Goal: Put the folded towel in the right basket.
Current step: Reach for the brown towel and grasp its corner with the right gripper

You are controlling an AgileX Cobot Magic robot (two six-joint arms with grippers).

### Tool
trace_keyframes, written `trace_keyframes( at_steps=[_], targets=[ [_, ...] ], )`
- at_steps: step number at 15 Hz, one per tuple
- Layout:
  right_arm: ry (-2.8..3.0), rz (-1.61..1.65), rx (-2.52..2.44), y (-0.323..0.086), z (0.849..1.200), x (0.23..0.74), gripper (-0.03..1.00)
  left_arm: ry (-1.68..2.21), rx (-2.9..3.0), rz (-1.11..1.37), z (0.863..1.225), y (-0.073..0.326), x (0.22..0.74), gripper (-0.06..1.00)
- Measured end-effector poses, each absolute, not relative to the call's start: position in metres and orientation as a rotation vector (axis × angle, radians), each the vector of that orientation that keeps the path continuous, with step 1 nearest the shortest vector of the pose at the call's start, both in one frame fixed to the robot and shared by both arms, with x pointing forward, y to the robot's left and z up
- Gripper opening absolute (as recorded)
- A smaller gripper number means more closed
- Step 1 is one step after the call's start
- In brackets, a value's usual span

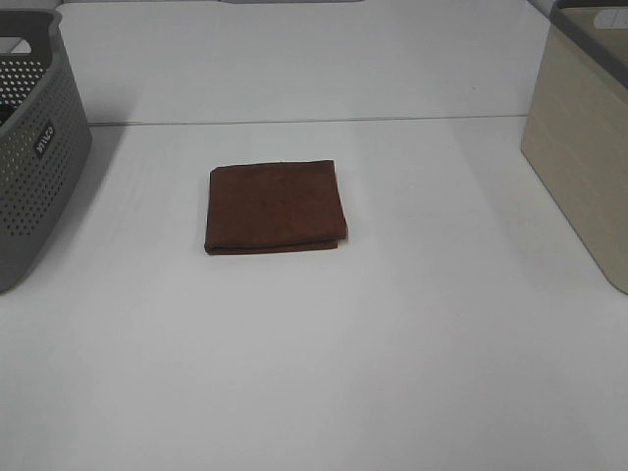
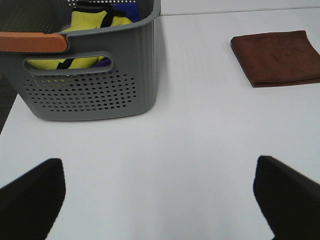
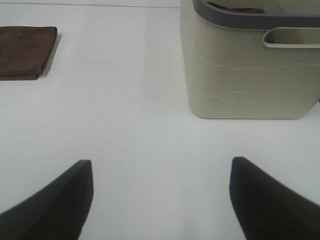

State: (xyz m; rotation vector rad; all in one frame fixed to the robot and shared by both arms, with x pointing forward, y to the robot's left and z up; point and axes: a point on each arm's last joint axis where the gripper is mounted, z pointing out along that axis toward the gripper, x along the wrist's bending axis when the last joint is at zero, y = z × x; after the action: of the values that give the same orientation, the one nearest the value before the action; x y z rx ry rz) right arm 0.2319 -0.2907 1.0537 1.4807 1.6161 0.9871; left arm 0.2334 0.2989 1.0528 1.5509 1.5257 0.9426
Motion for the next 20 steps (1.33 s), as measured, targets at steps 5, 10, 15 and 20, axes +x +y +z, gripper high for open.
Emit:
trace_keyframes(
  at_steps=[5,10,15,20],
  targets=[
    [1.585,1.010,1.455,-0.291,1.061,0.234,0.72,1.526,1.551,0.943,1.053,0.299,0.233,0.97],
    [1.525,1.044,1.442,-0.293,1.101,0.288,0.72,1.526,1.551,0.943,1.053,0.299,0.233,0.97],
    [1.616,1.054,1.617,-0.290,1.127,0.371,0.72,1.526,1.551,0.943,1.053,0.299,0.233,0.97],
    [1.834,1.015,1.712,-0.282,1.140,0.467,0.72,1.526,1.551,0.943,1.053,0.299,0.233,0.97]
  ],
)
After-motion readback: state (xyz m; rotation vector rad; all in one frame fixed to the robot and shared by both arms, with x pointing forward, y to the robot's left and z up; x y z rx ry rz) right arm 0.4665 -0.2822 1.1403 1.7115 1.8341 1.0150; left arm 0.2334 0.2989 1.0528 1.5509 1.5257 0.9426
